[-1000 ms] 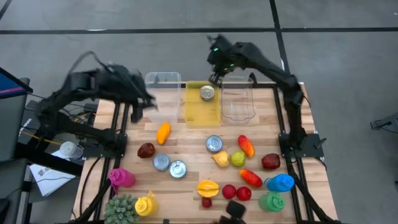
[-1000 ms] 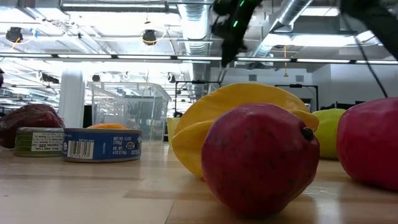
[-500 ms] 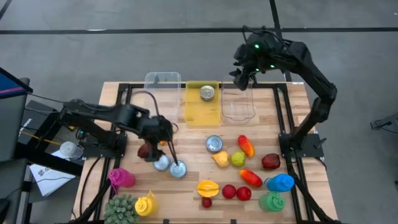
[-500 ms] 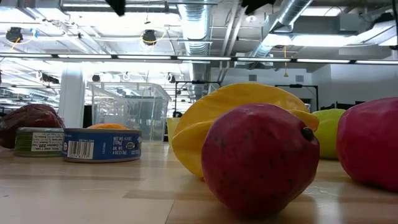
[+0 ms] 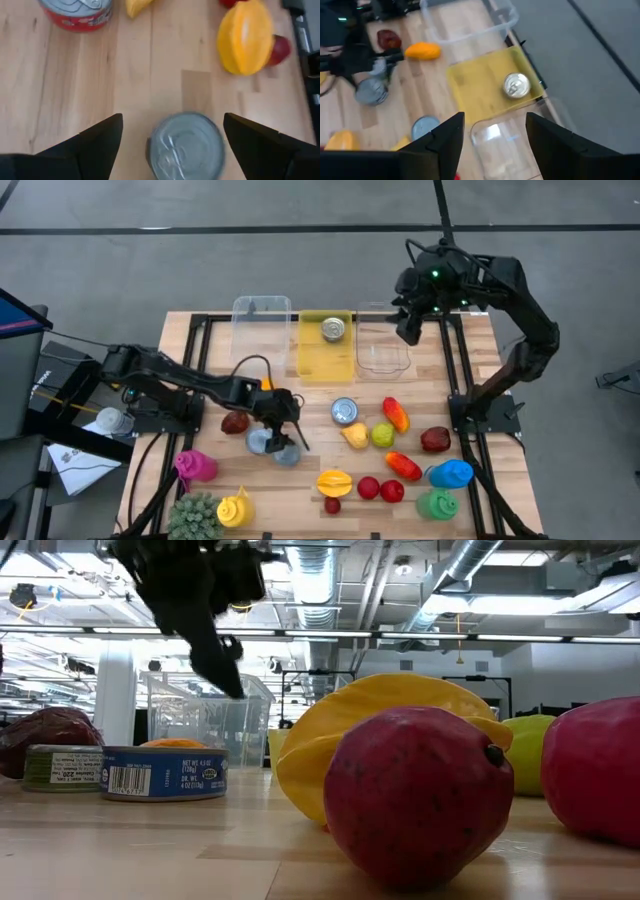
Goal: Pick & Place Food Item
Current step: Put the blue tuna can into the yellow bin
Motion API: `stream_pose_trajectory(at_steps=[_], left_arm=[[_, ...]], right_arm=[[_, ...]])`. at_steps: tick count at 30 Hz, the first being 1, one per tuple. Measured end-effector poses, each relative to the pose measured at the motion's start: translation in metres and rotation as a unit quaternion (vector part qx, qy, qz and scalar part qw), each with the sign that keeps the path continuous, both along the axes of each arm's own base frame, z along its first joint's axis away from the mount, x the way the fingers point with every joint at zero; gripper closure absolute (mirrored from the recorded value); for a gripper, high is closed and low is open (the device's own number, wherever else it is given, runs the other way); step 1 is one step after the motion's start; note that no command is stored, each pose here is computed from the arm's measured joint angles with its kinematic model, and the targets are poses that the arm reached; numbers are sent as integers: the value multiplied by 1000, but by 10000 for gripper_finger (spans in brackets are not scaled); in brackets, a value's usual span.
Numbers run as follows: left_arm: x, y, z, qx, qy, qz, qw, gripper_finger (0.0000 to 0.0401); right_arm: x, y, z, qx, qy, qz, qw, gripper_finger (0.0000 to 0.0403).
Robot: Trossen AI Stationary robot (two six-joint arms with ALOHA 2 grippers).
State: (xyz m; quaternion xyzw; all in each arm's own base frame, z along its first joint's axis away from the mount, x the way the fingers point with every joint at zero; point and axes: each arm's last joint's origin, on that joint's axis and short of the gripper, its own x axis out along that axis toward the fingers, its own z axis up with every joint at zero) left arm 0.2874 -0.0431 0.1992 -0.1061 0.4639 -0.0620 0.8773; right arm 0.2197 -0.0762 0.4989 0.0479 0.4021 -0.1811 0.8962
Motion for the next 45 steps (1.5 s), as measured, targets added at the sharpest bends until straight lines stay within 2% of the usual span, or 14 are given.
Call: stream_pose_trajectory(at_steps=[6,10,16,20,29,31,36,41,45], left_arm=[[8,-10,-30,30,40,-56,997,77],[12,-9,-47,36,65,-53,996,83],[13,-9,-52,36,70,-55,995,116],[12,-9,-52,25,81,-61,994,176],[4,-2,-61,5,93,-77,993,369],[4,2,-61,0,95,-73,993,391],[5,6,-62,-2,92,-65,994,399],[9,6,-58,-5,90,-29,995,401],[20,9,-48,28,72,8,997,401]], right_arm=[[1,8,-2,4,11,14,1000,210],[1,12,-2,6,17,23,1000,218],[2,16,-2,6,17,33,999,227],[3,19,-2,6,17,39,999,234],[3,19,-2,9,15,35,999,250],[3,20,-2,9,15,37,999,254],[2,24,-1,12,11,39,999,264],[-7,31,4,9,-2,49,999,273],[-15,34,8,9,-13,51,999,281]])
